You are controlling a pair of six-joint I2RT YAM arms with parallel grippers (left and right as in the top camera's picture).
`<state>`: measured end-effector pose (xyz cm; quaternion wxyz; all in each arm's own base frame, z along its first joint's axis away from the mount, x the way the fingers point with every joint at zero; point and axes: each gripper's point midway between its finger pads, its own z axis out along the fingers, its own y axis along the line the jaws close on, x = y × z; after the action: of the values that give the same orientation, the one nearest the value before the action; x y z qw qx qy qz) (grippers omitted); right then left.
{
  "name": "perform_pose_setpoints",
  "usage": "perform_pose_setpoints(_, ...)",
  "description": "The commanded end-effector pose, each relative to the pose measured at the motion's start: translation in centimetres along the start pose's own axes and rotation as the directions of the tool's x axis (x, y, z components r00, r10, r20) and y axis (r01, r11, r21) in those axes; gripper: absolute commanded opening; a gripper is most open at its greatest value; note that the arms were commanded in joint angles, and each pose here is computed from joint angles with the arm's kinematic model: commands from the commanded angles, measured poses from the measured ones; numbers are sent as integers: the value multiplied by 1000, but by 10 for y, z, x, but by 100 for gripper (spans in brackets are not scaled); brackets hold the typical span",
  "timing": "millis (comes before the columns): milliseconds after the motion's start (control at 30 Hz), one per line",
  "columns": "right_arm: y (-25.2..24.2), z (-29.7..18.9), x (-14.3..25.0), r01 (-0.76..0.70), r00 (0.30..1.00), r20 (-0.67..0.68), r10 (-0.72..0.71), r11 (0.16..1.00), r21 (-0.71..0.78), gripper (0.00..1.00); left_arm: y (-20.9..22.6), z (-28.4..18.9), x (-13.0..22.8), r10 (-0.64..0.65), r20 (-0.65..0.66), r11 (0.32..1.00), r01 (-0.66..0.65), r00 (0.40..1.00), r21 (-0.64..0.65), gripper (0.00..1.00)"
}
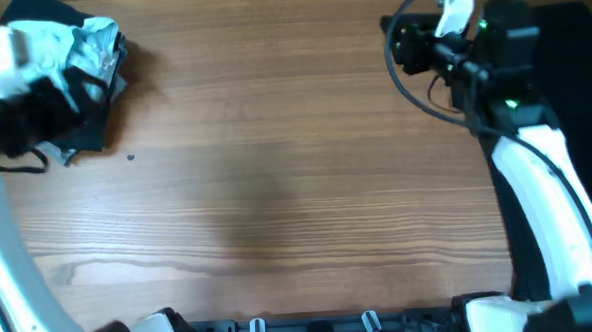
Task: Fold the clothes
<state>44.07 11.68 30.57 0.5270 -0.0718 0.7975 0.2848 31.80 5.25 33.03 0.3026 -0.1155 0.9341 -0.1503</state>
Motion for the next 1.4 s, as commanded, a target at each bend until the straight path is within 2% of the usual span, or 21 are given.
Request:
perform_pose_setpoints(0,29,-40,-38,84,990,117,-84,996,5,40,-12,-21,29,221,-54,961,-226,974,-158,100)
perform_pose_setpoints(67,61,-74,-56,132,974,189,-125,991,-25,40,-34,-35,48,345,-70,924,-352,936,-147,100)
perform_pose_setpoints(100,85,-97,-64,163,962,231,-147,985,-54,41,-50,-47,51,399,-21,908,-399,917,-126,100)
perform_pose_setpoints(133,104,-115,-66,184,954,254,-158,980,-80,41,-59,-55,54,423,13,901,-419,906,-113,100)
perform_pose_setpoints(200,144,-157,-51,193,958,245,-151,968,-158,50,-71,-75,66,402,69,914,-396,913,-91,100)
perform_pose_setpoints(233,149,-167,-40,184,965,216,-146,968,-169,57,-72,-82,72,374,80,926,-367,924,-88,100)
perform_pose_setpoints(300,147,-179,-16,115,987,128,-94,980,-164,88,-71,-93,85,365,83,930,-358,927,-88,100)
perform_pose_setpoints(333,144,-182,-2,85,994,74,-75,984,-157,99,-75,-97,88,365,100,931,-360,926,-65,100)
perform_pose_setpoints(467,138,-184,19,19,1000,-15,-22,990,-139,99,-77,-105,93,369,121,930,-365,922,-56,100)
perform_pose_setpoints(667,146,-185,24,-28,999,-47,20,983,-181,100,-77,-104,93,369,120,930,-364,922,-56,100)
perform_pose_setpoints(1167,144,-185,27,-57,997,-64,46,983,-174,100,-77,-104,93,369,120,930,-364,922,-56,100)
perform_pose_setpoints(1267,144,-185,28,-233,971,-94,220,960,-158,100,-77,-104,93,369,120,930,-364,922,-56,100)
perform_pose_setpoints(1300,131,-182,28,-291,955,-80,284,953,-86,100,-77,-104,93,369,120,930,-364,922,-56,100)
perform_pose_setpoints(1333,114,-182,40,-407,909,-90,408,913,23,100,-77,-104,93,369,120,930,-364,922,-56,100)
perform_pose_setpoints(1367,100,-185,57,-553,819,-95,566,823,133,100,-77,-104,93,369,120,930,-364,922,-56,100)
